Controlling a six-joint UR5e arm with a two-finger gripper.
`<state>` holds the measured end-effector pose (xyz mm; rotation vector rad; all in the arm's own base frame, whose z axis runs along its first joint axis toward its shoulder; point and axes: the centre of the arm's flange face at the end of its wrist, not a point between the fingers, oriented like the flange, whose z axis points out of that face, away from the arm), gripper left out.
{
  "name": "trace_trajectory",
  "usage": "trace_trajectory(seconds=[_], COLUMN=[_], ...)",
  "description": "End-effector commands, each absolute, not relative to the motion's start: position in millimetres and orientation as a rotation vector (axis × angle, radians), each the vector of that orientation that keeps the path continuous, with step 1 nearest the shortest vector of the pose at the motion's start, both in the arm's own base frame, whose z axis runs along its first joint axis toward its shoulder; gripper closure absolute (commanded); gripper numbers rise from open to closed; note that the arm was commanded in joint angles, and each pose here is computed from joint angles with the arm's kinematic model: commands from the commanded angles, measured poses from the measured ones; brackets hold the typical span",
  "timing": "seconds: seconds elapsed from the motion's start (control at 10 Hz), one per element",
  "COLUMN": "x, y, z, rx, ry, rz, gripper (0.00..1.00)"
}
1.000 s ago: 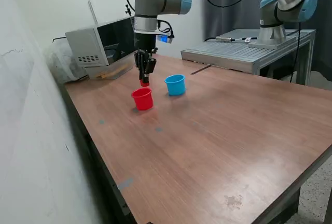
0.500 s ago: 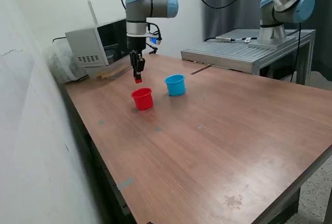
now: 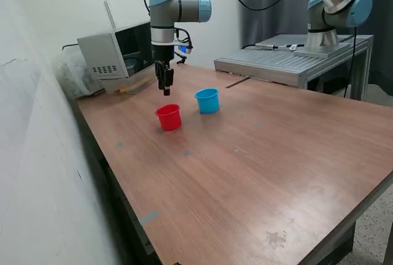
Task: Place red objects in the red bin, and blue objects in the blue bin.
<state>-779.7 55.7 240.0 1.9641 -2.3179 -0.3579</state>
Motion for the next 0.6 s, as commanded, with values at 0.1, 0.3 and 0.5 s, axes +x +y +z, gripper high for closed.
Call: trace_trajectory(seconds=[0.1, 0.3, 0.5], x=[-776, -738, -661], y=[48, 32, -45], z=[240, 291, 398], rx=[1.992, 2.019, 2.140], ry=[-2.325, -2.348, -2.286], rz=[-0.331, -0.271, -0.199], gripper=[0.00, 0.00, 0.00])
